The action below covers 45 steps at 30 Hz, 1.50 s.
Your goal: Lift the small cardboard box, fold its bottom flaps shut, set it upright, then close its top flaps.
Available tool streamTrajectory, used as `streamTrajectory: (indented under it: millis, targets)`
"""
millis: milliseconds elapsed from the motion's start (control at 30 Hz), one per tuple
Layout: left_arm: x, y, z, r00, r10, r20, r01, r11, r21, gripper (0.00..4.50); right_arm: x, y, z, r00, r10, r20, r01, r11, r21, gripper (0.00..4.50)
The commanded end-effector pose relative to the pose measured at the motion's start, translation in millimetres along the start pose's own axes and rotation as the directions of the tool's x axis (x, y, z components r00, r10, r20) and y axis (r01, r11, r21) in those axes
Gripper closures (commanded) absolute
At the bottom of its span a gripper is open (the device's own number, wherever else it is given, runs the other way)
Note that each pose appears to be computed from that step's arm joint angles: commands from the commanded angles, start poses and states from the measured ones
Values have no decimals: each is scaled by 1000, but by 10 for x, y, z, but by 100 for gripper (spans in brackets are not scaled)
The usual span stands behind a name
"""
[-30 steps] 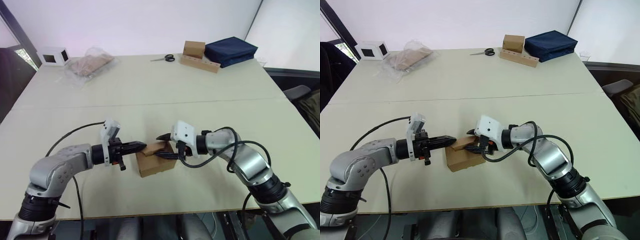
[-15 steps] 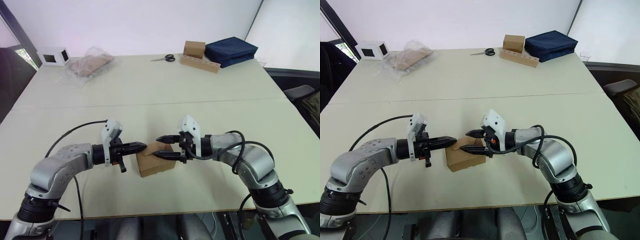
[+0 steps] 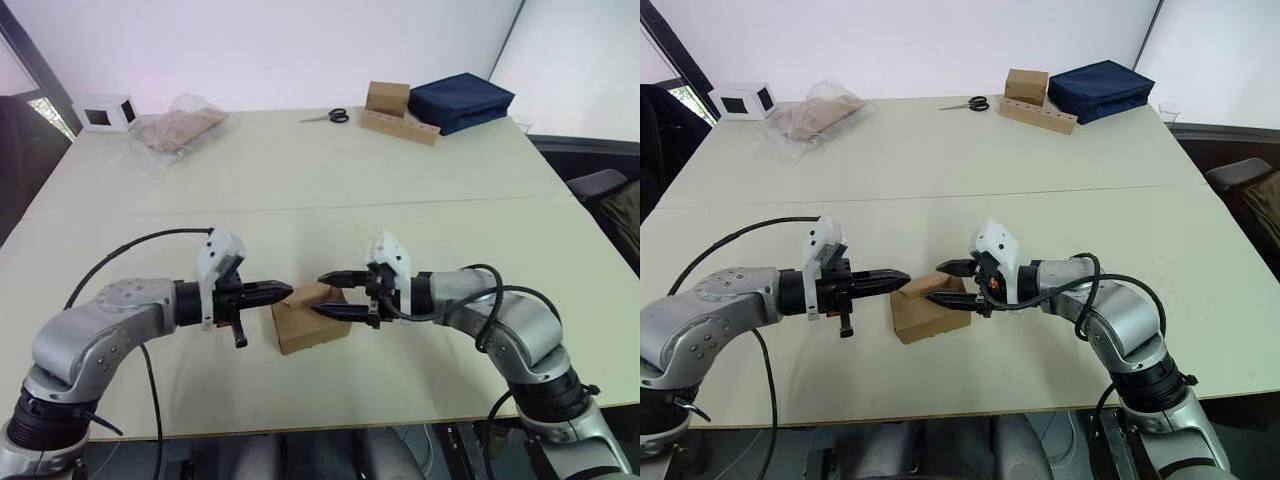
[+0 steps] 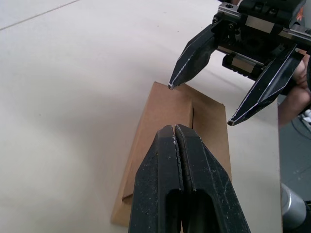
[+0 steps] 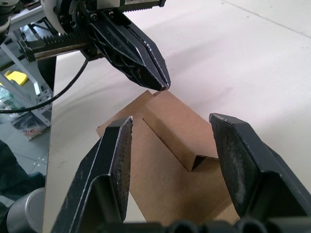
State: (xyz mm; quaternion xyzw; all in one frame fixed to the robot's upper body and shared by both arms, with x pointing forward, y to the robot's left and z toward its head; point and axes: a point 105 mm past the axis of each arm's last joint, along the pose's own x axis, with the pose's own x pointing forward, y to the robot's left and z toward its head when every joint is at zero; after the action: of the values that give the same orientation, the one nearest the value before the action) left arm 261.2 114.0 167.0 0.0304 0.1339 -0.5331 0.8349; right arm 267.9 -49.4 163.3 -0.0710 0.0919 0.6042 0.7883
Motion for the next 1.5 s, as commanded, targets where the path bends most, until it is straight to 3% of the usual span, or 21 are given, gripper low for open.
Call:
streamTrajectory:
  millis: [33,700,967,1133,1267,1367,1500]
  targets:
    - [63,-74,22,1000,-11,-15,12,998,67,450,-21,62,51,1000,11,1,-11,999,-41,189]
    - [201,-112,-340,986,12,-165,7,994,112,450,85,130,-220,988,12,-156,-14,1000,-8,189]
    - [217,-122,-345,986,3,-165,15,994,111,450,62,133,-289,980,11,-198,-12,1000,-2,189]
    - [192,-100,-291,992,3,-122,9,995,96,450,62,106,-255,986,-2,-168,-1,1000,-23,189]
    - [148,-65,-153,999,11,-39,-8,997,82,450,41,75,-179,994,-9,-106,5,999,-35,189]
    - [88,-13,47,996,39,86,-47,994,94,450,1,51,-98,999,-12,-49,10,999,-37,189]
    - [16,54,160,991,75,115,-87,990,107,450,-81,29,-5,1000,-18,5,18,999,-26,189]
